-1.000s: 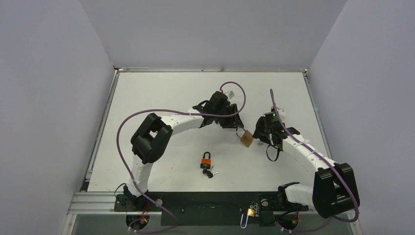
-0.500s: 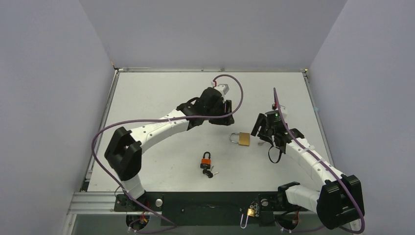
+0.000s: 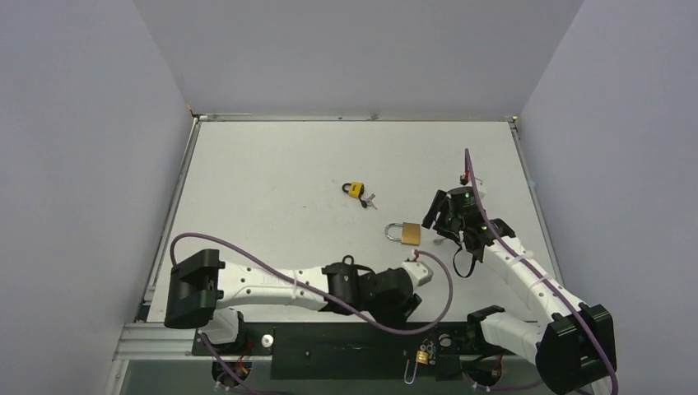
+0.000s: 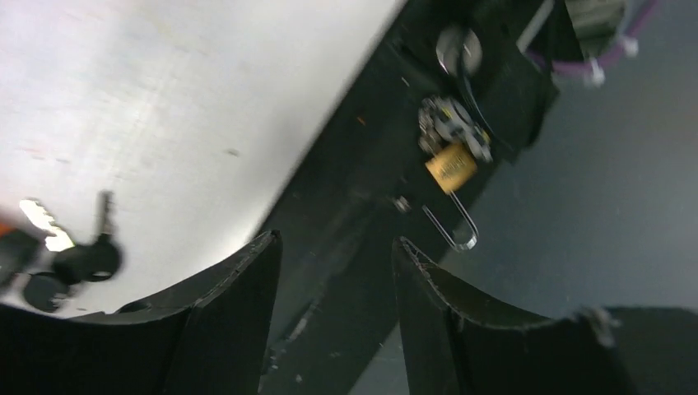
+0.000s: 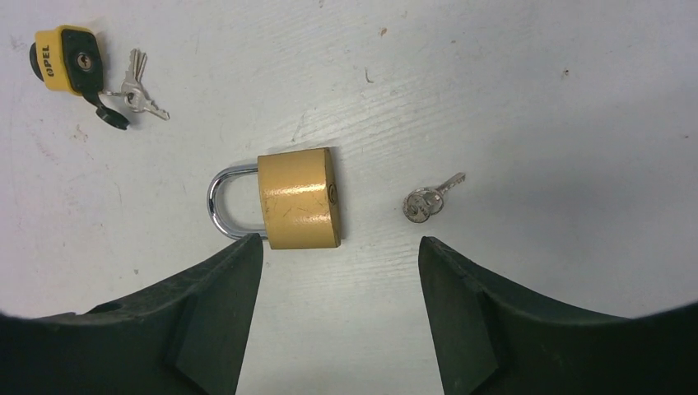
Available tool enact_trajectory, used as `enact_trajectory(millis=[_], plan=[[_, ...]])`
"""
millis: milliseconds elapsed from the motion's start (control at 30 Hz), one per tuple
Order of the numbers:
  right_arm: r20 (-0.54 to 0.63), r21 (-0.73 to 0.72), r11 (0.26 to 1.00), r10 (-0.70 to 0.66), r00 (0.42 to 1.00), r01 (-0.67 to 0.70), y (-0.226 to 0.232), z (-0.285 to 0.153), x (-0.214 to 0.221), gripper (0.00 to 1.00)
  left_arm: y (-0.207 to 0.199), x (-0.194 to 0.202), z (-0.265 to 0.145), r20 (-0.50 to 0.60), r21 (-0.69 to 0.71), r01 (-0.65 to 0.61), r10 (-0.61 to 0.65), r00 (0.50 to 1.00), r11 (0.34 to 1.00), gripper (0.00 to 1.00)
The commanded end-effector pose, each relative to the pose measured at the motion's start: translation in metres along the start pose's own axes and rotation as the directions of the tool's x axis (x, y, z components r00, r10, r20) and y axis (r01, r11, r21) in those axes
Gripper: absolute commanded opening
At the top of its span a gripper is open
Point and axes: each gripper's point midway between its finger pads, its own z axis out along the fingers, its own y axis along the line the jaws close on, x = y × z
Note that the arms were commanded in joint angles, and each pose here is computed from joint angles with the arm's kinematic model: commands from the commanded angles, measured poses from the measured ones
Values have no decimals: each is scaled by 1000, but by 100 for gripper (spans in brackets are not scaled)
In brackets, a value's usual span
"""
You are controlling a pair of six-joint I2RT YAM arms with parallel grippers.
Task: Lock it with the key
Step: Move the lock to the center of the board.
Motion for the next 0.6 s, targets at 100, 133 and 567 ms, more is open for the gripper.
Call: enact_trajectory(millis=[100,133,567], plan=[[85,-17,995,97,992,-96,-8,-12,-21,65,-69,33,19,55,88,-142,138,989,986,50],[97,-20,993,115,989,-113,-10,-14,-24,65,-75,33,23,64,98,-149,143,988,984,50],[140,-48,987,160,977,-155,-17,-35,-29,65,-96,20,83,132,142,-160,141,981,977,42]])
